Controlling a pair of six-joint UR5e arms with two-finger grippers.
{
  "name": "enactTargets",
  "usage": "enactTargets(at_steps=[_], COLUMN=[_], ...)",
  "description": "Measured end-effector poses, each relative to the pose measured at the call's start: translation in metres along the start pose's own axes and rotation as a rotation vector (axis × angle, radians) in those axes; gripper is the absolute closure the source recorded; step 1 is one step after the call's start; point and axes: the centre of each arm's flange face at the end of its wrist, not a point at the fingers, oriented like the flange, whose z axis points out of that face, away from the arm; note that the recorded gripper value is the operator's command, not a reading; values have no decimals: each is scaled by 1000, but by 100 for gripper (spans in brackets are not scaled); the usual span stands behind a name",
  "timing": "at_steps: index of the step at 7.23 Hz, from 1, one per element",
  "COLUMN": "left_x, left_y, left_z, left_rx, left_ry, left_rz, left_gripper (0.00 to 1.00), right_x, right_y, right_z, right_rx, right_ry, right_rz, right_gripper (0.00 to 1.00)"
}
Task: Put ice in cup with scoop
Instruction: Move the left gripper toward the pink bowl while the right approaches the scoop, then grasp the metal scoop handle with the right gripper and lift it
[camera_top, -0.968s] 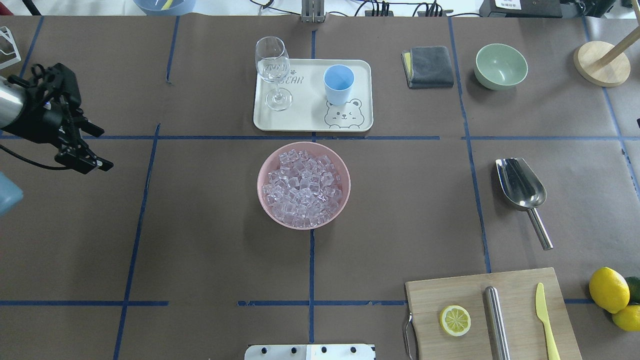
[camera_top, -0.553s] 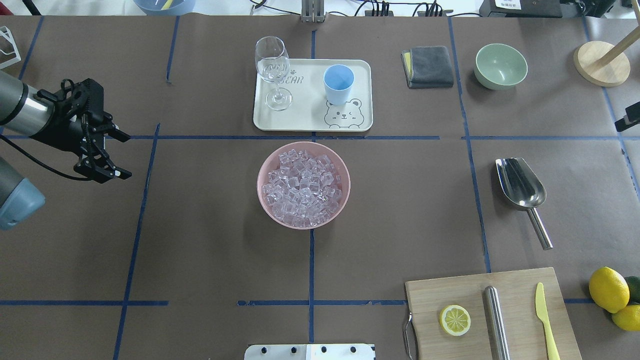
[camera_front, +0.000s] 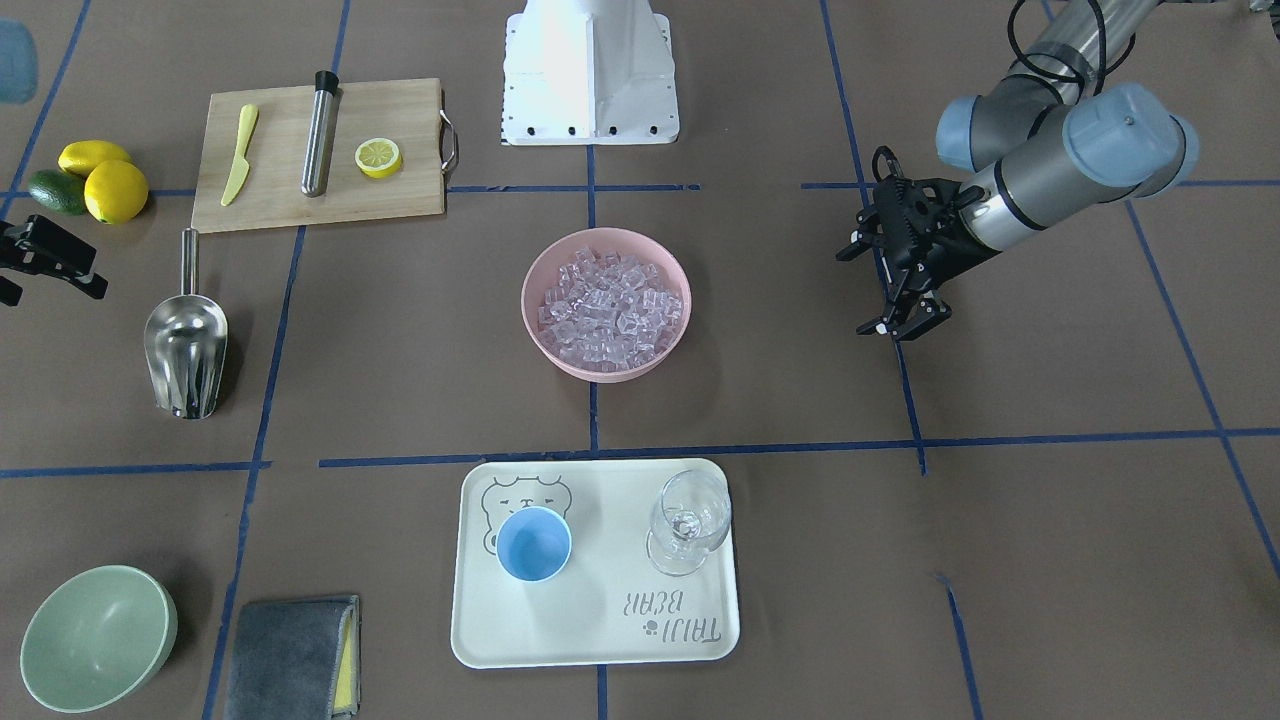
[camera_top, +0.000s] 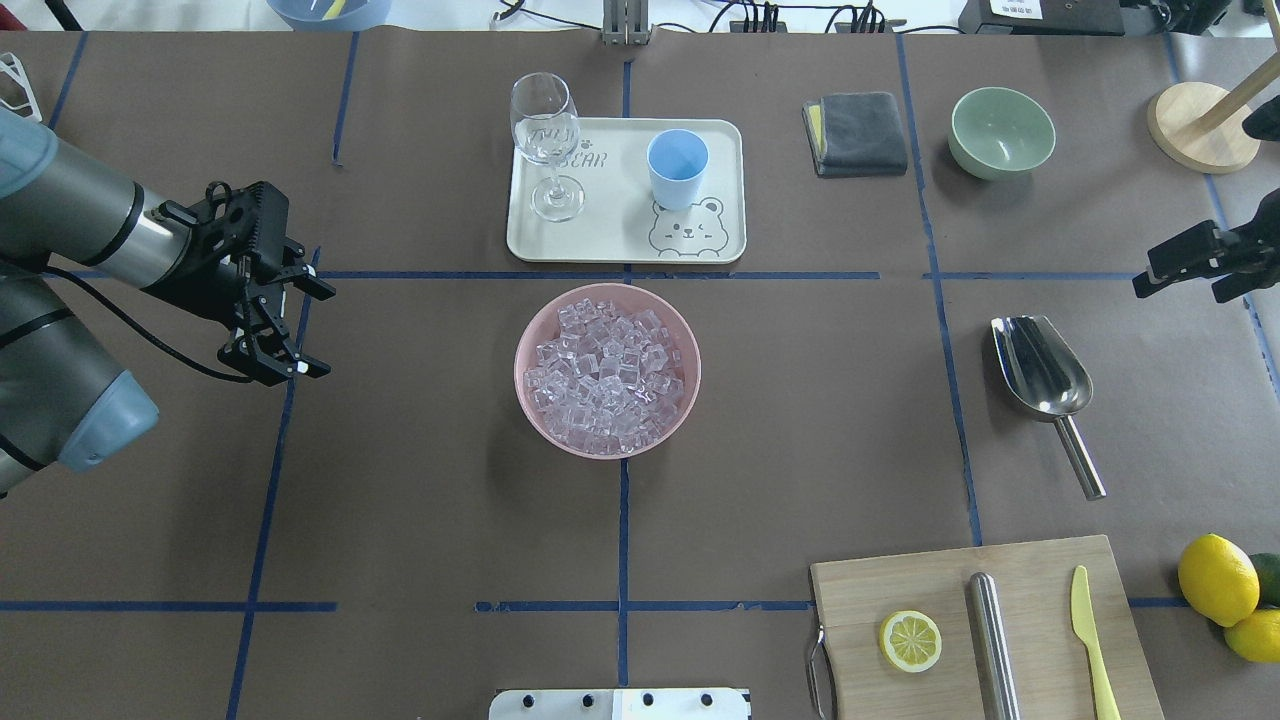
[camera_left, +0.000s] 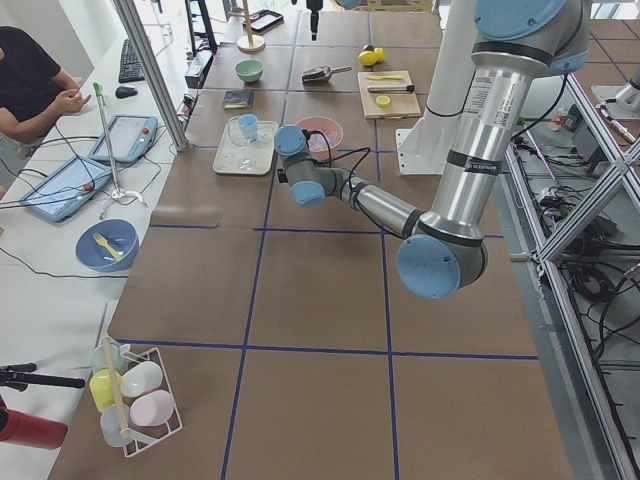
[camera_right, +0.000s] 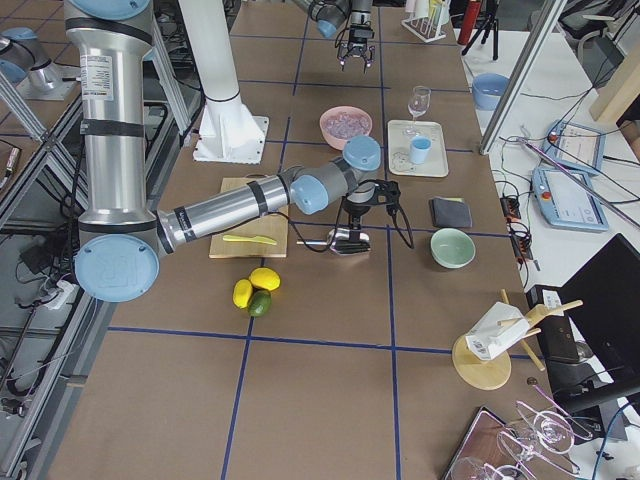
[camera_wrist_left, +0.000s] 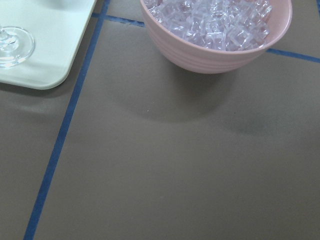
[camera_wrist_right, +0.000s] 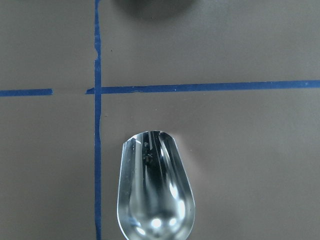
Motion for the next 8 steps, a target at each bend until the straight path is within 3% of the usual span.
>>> enactTargets(at_steps=[2, 5, 8], left_x=[1, 1, 1], left_y=[-8, -8, -7], left_z=[5, 9, 11], left_rx=[3, 0, -2], left_ry=[7, 11, 12], left_rz=[9, 9, 8], left_gripper=[0, 0, 0], right_x=[-11, -22, -31], right_y=[42, 80, 95], right_z=[40, 97, 127], right_rx=[7, -33, -61], right_ry=[76, 117, 148], right_rz=[-43, -141, -159], right_gripper=[0, 1, 14])
